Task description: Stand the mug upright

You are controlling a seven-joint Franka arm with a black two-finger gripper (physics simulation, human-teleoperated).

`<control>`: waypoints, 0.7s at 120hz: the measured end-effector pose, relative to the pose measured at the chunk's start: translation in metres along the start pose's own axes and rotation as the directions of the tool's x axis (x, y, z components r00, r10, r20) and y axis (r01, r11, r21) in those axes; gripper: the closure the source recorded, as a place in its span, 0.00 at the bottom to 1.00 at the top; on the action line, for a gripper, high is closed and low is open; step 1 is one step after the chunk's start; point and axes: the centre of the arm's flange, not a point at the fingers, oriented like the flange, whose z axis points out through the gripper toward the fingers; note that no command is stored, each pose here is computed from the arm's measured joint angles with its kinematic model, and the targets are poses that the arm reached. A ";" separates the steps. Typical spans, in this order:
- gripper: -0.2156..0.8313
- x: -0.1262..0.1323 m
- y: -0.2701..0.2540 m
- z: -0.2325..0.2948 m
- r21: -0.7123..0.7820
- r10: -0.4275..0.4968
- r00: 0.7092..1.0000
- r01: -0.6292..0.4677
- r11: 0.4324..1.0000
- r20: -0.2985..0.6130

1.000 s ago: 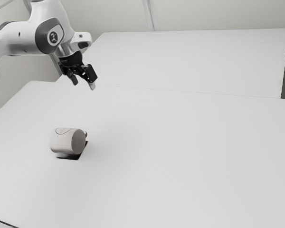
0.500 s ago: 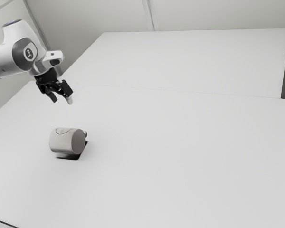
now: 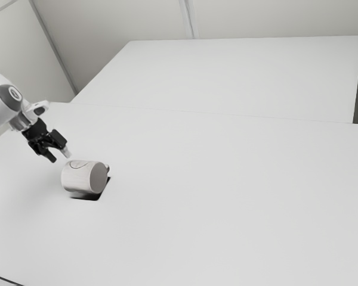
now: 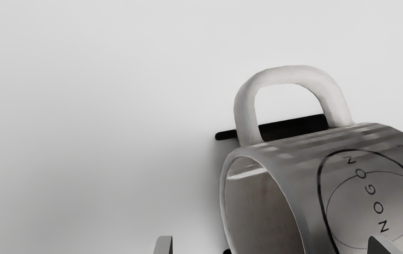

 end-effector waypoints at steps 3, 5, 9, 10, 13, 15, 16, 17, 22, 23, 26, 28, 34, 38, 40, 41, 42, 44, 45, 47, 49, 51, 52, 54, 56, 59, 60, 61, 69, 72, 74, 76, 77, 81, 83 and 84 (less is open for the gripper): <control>0.21 0.001 -0.002 0.000 -0.024 0.003 1.000 -0.003 1.000 -0.006; 0.21 0.002 -0.004 0.000 -0.040 0.004 1.000 -0.005 0.999 -0.009; 0.21 0.001 -0.008 0.001 -0.074 0.004 1.000 -0.005 0.997 -0.014; 0.21 0.001 -0.009 0.002 -0.083 0.005 1.000 -0.006 0.997 -0.016; 0.21 0.002 -0.010 0.003 -0.107 0.010 1.000 -0.012 0.994 -0.019; 0.21 0.002 -0.011 0.003 -0.124 0.012 1.000 -0.015 0.992 -0.022; 0.21 0.002 -0.012 0.002 -0.132 0.013 1.000 -0.016 0.991 -0.024; 0.21 0.002 -0.012 0.002 -0.141 0.014 1.000 -0.018 0.990 -0.026; 0.21 0.001 -0.014 0.005 -0.185 0.018 0.999 -0.024 0.982 -0.032; 0.21 0.001 -0.014 0.006 -0.193 0.019 0.999 -0.025 0.981 -0.033; 0.21 0.000 -0.016 0.009 -0.217 0.019 0.999 -0.027 0.976 -0.036; 0.21 -0.001 -0.017 0.011 -0.233 0.020 0.999 -0.028 0.972 -0.037; 0.21 -0.004 -0.020 0.016 -0.276 0.020 0.999 -0.032 0.961 -0.044; 0.21 -0.005 -0.022 0.018 -0.301 0.022 0.999 -0.035 0.953 -0.048; 0.21 -0.006 -0.023 0.019 -0.313 0.022 0.998 -0.037 0.949 -0.050; 0.21 -0.007 -0.023 0.020 -0.319 0.023 0.998 -0.038 0.947 -0.051; 0.21 -0.007 -0.024 0.021 -0.326 0.022 0.998 -0.038 0.945 -0.052; 0.21 -0.009 -0.025 0.021 -0.338 0.022 0.998 -0.040 0.940 -0.055; 0.21 -0.009 -0.025 0.022 -0.343 0.022 0.998 -0.040 0.938 -0.056; 0.21 -0.010 -0.026 0.022 -0.354 0.023 0.998 -0.042 0.934 -0.059; 0.21 -0.011 -0.026 0.023 -0.364 0.024 0.998 -0.045 0.930 -0.061; 0.21 -0.012 -0.027 0.023 -0.374 0.026 0.998 -0.047 0.926 -0.063; 0.21 -0.012 -0.027 0.024 -0.379 0.026 0.998 -0.049 0.924 -0.064; 0.21 -0.012 -0.027 0.026 -0.388 0.028 0.998 -0.051 0.920 -0.064; 0.21 -0.013 -0.027 0.027 -0.397 0.030 0.997 -0.053 0.916 -0.064; 0.21 -0.014 -0.028 0.030 -0.411 0.031 0.997 -0.055 0.910 -0.064; 0.21 -0.014 -0.028 0.031 -0.415 0.031 0.997 -0.055 0.908 -0.064; 0.21 -0.015 -0.029 0.031 -0.418 0.031 0.997 -0.055 0.907 -0.064; 0.21 -0.020 -0.030 0.038 -0.448 0.031 0.998 -0.055 0.892 -0.060; 0.21 -0.023 -0.030 0.042 -0.460 0.029 0.998 -0.052 0.886 -0.057; 0.21 -0.024 -0.030 0.043 -0.466 0.028 0.998 -0.051 0.883 -0.055; 0.21 -0.025 -0.030 0.044 -0.471 0.028 0.998 -0.050 0.881 -0.054; 0.21 -0.026 -0.030 0.044 -0.473 0.028 0.998 -0.050 0.880 -0.054; 0.21 -0.027 -0.029 0.045 -0.480 0.028 0.998 -0.050 0.876 -0.053; 0.21 -0.028 -0.028 0.045 -0.483 0.028 0.998 -0.050 0.874 -0.053; 0.21 -0.028 -0.028 0.045 -0.484 0.028 0.998 -0.050 0.874 -0.053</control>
